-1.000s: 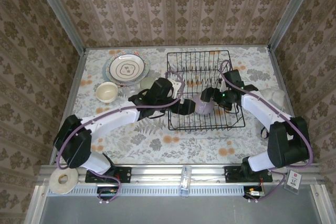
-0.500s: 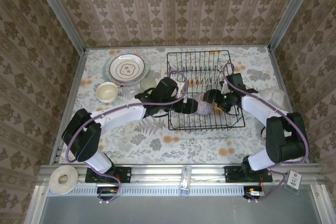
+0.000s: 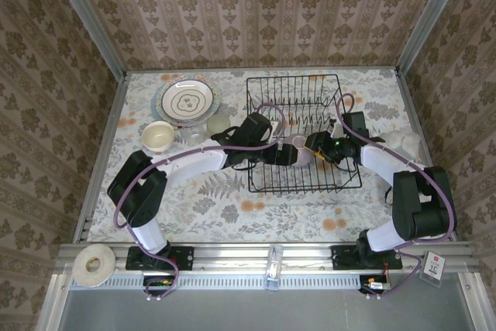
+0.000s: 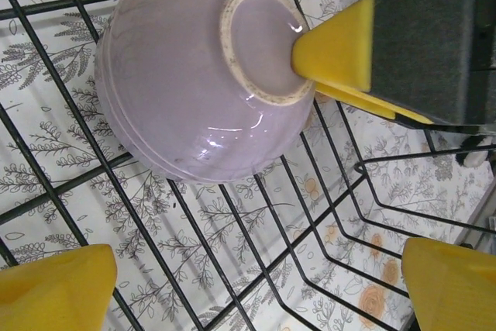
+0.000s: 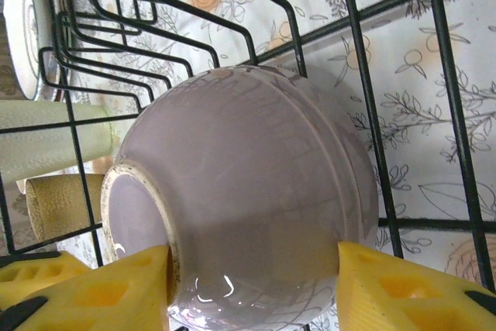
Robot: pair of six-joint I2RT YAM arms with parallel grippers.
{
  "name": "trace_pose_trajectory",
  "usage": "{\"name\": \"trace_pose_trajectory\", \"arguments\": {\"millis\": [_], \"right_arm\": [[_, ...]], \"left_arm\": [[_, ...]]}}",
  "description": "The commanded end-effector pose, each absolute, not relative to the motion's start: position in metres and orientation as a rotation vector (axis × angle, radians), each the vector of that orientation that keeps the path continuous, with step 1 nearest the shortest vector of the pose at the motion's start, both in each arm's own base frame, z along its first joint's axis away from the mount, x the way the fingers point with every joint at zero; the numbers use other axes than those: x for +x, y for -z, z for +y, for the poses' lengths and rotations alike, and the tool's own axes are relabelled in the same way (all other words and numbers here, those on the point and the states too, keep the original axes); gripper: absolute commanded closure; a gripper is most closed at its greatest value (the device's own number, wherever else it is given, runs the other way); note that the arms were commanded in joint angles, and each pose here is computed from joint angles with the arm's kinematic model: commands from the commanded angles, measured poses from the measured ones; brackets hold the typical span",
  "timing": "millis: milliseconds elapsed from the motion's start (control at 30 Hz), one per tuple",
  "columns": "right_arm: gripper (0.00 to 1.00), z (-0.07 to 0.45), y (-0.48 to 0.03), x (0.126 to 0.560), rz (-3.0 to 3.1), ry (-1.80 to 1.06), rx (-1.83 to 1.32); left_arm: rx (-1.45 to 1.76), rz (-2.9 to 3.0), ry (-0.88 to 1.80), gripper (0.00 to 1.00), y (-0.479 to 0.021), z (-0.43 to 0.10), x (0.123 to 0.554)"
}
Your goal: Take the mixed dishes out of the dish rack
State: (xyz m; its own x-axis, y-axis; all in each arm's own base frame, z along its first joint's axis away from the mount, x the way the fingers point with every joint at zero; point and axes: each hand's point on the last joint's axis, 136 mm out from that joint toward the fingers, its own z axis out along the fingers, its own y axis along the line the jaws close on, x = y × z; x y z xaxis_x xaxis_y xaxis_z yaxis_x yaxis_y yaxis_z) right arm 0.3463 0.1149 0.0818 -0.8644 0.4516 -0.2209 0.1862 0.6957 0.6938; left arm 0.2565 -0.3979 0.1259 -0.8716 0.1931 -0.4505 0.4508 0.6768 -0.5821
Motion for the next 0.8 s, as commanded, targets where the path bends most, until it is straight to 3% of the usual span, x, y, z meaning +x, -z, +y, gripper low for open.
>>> {"name": "trace_pose_trajectory", "arguments": {"millis": [0,300,767], "right_arm": [[0.55,0.102,-0.026,0.309,2.714,-0.889,0.693],[0.65,0.098,-0.015,0.304,2.730,-0.916,0.772],[0.71,0.095,-0.010,0.302,2.733,-0.944,0.820]], "left_arm": [[0.465,2.560,1.008,0.04,-0.125,-0.404,0.262],[0.338,2.588,1.041,0.03,-0.104,-0.407,0.279],[0.271,2.484,1.189,0.00,-0.097,-0.420,0.295]]}}
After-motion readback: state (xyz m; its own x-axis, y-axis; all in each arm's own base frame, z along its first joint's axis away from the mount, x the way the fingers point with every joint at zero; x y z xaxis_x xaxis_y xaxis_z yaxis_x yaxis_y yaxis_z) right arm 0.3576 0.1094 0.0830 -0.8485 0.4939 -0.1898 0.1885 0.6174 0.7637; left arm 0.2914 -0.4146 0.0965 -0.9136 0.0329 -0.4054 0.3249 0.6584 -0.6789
